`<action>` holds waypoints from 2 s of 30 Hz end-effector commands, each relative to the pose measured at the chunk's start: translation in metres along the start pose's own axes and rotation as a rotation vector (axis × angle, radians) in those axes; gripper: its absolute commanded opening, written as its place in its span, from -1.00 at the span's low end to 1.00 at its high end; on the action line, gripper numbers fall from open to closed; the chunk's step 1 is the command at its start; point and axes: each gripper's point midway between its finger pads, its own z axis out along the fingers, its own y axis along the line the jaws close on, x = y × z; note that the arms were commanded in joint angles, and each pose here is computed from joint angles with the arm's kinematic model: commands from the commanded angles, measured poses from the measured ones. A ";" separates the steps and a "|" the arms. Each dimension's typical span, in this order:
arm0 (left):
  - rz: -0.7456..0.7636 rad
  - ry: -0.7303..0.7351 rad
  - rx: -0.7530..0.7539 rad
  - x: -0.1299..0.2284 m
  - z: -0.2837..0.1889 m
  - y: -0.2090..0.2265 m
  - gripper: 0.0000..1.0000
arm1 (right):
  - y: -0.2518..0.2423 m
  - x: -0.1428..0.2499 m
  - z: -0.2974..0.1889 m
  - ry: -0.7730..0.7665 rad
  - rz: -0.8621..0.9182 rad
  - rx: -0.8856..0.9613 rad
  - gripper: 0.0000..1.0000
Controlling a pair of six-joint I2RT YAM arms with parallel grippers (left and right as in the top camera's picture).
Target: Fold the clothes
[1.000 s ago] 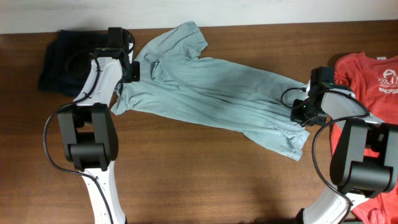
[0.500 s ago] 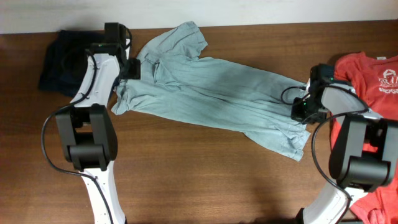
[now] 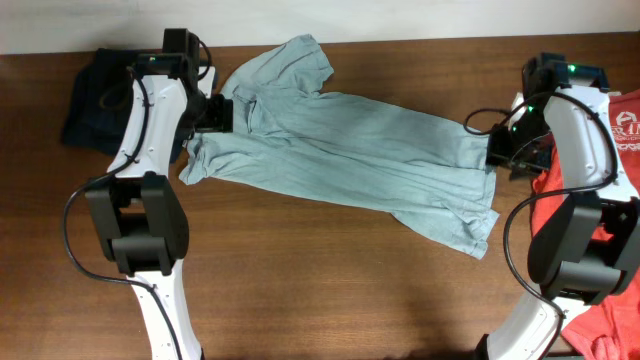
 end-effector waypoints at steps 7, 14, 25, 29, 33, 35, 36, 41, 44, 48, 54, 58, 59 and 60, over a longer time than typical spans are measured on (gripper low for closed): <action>-0.019 0.118 -0.034 0.030 -0.004 0.008 0.62 | 0.008 0.036 0.007 0.146 0.075 -0.040 -0.07; -0.047 0.133 -0.040 0.033 0.002 0.010 0.62 | 0.020 0.040 0.034 0.161 -0.140 -0.098 -0.09; -0.045 0.113 -0.041 0.028 0.005 0.010 0.98 | 0.102 0.016 0.044 -0.045 -0.612 -0.081 0.45; -0.045 0.113 -0.041 0.028 0.005 0.010 0.98 | 0.113 0.010 0.045 -0.091 -0.653 -0.045 0.46; -0.045 0.113 -0.041 0.028 0.005 0.010 0.98 | 0.124 0.004 0.048 -0.125 -0.733 -0.036 0.07; -0.045 0.113 -0.041 0.028 0.005 0.010 0.99 | 0.128 0.001 0.052 -0.137 -0.761 -0.036 -0.06; -0.045 0.113 -0.041 0.028 0.005 0.010 0.98 | 0.129 0.000 0.054 -0.142 -0.763 -0.036 -0.12; -0.045 0.113 -0.041 0.028 0.005 0.010 0.98 | 0.136 0.001 0.074 -0.154 -0.815 -0.057 -0.34; -0.045 0.113 -0.041 0.028 0.005 0.010 0.98 | 0.141 0.010 0.090 -0.142 -0.864 -0.086 -0.35; -0.045 0.113 -0.041 0.028 0.005 0.010 0.98 | 0.141 0.015 0.108 -0.141 -0.896 -0.080 -0.35; -0.045 0.113 -0.041 0.028 0.005 0.010 0.98 | 0.140 0.013 0.125 -0.173 -0.906 -0.080 -0.35; -0.045 0.113 -0.041 0.028 0.005 0.010 0.98 | 0.141 0.010 0.127 -0.192 -0.907 -0.081 -0.35; -0.045 0.113 -0.041 0.028 0.005 0.010 0.98 | 0.142 0.009 0.126 -0.195 -0.907 -0.081 -0.35; -0.045 0.113 -0.041 0.028 0.005 0.010 0.98 | 0.142 0.009 0.126 -0.197 -0.908 -0.081 -0.35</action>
